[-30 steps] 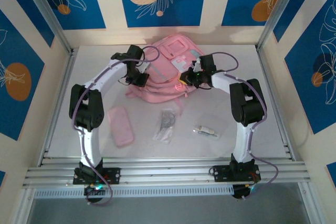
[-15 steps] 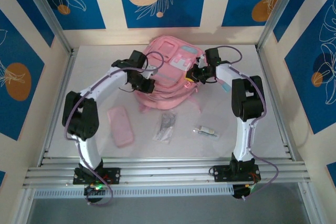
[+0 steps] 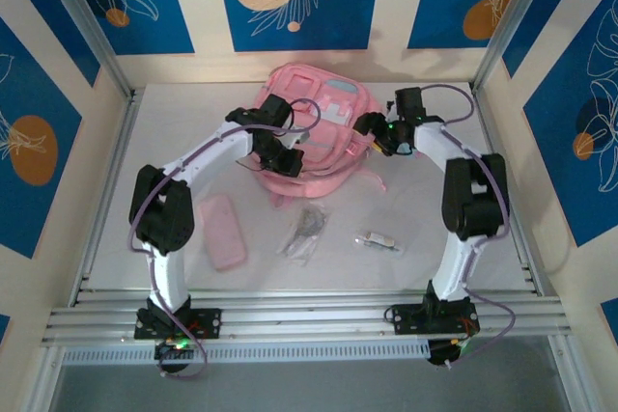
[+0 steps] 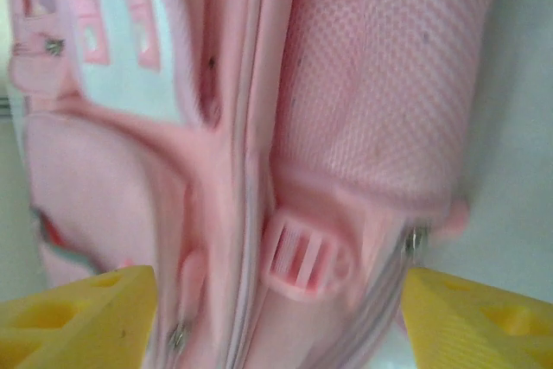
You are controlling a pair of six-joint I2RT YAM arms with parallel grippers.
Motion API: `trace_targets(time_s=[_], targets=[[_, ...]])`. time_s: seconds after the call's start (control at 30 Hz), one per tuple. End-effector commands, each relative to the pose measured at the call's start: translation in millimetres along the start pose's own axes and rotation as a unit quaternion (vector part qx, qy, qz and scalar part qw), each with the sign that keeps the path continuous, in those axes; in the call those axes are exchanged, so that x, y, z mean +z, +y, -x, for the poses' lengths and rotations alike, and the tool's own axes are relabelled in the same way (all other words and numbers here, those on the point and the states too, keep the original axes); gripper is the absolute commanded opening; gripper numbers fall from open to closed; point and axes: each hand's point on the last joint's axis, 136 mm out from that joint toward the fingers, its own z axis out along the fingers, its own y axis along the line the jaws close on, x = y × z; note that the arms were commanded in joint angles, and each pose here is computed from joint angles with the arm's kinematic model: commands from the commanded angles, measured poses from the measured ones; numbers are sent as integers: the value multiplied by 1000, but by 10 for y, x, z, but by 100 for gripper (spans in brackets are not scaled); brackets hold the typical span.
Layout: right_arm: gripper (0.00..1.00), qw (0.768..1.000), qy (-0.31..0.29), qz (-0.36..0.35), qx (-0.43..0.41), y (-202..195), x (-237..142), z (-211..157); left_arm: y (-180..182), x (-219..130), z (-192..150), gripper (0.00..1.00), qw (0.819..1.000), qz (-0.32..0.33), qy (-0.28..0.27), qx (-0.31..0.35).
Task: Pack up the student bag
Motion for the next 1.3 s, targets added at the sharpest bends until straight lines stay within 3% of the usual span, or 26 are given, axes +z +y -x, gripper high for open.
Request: trace_targets(time_s=[0.0, 0.17, 0.2, 0.23, 0.47, 0.83, 0.97, 1.27], targets=[[77, 1000, -9, 14, -6, 137, -214, -184, 64, -42, 50, 3, 999, 25, -5, -22], [78, 1000, 12, 5, -21, 137, -231, -560, 40, 48, 141, 28, 998, 20, -23, -56], [79, 1000, 17, 1, -24, 122, -213, -628, 36, 64, 158, 37, 998, 21, -26, -60], [79, 999, 22, 0, -27, 118, -193, -683, 35, 81, 168, 39, 997, 24, -28, -63], [81, 999, 48, 8, -25, 69, -87, -914, 108, 242, 162, 40, 995, 82, -3, -57], [81, 999, 47, 17, -21, 22, -55, -985, 289, 431, 181, 44, 985, 167, 29, -32], [81, 999, 40, 15, -13, -25, -55, -973, 358, 542, 25, 40, 981, 179, 72, -30], [81, 1000, 28, 10, -4, -74, -51, -933, 433, 792, -388, 39, 973, 173, 146, -39]])
